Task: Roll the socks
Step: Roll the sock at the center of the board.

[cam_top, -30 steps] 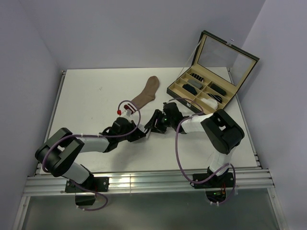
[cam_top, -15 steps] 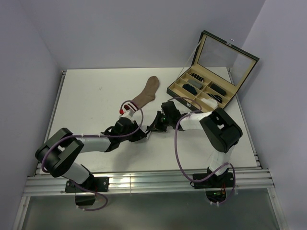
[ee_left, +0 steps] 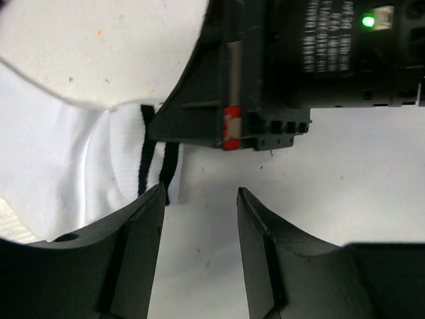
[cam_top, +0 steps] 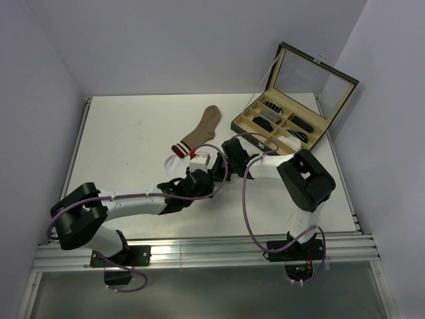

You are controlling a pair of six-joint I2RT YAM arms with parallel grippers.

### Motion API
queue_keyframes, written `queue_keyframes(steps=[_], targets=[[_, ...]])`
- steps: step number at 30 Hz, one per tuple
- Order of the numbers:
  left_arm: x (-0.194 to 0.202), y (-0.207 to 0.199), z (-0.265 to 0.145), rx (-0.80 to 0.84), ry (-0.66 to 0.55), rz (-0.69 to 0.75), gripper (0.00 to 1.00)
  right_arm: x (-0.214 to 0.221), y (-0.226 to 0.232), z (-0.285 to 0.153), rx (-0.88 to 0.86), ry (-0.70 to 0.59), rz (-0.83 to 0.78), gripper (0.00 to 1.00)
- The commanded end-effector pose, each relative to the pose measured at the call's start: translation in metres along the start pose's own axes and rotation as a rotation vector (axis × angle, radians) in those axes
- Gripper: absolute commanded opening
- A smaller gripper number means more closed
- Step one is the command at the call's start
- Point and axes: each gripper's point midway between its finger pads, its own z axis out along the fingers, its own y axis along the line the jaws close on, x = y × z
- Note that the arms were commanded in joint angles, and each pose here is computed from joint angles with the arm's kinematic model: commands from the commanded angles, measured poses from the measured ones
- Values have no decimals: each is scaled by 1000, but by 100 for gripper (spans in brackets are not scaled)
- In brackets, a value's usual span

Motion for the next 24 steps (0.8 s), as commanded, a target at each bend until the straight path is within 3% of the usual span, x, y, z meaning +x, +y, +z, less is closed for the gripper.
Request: queue_keyframes(steps=[1,3,13,24], targets=[[-14,4,5,-143,-76,146,52,-8,5,1,18,-26,-22,0],[2,6,8,-189,-41,217,52,-9,6,1,16,-28,-23,0],[3,12,16,-382,-108,370,47,-8,9,2,1,-20,-18,0],[14,13,23,-421,-106,457,44,-5,10,3,-13,-9,-12,0]])
